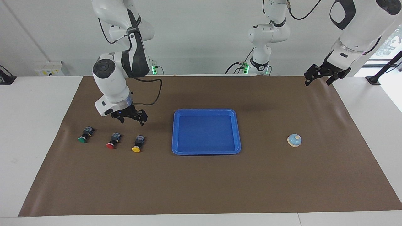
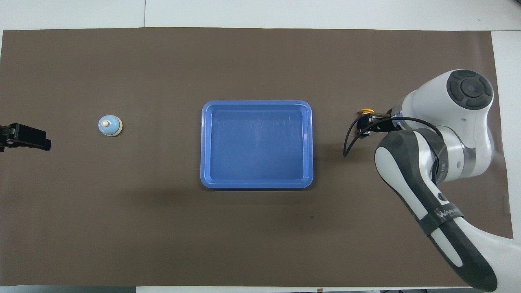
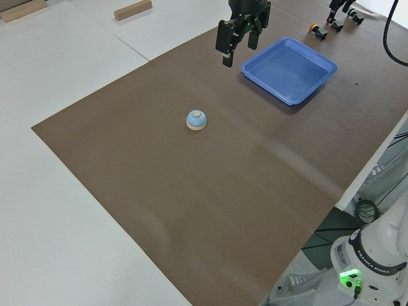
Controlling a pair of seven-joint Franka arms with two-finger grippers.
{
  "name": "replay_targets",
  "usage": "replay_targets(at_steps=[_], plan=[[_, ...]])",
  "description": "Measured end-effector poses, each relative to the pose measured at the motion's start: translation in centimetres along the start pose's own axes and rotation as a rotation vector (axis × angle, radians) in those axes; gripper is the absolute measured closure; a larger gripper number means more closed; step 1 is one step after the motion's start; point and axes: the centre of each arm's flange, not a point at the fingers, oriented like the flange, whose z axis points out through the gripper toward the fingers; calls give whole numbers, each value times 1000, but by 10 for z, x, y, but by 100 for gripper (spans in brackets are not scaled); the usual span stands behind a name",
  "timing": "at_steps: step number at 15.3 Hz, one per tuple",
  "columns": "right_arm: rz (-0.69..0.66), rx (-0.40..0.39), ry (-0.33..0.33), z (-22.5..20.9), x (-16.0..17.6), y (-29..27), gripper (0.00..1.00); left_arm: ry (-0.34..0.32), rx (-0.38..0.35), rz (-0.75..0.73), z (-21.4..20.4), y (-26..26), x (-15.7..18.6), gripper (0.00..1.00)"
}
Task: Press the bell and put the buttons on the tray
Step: 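Reach the right gripper to the yellow button and grasp it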
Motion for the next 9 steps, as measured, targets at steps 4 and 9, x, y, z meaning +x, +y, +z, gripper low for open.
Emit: replay_targets(at_steps=[4, 9], plan=[[2, 5, 22, 35, 9, -1, 0, 0, 0, 0, 0, 0, 0, 0], [4, 10, 42, 63, 27, -6, 0, 0, 0, 0, 0, 0, 0, 0]])
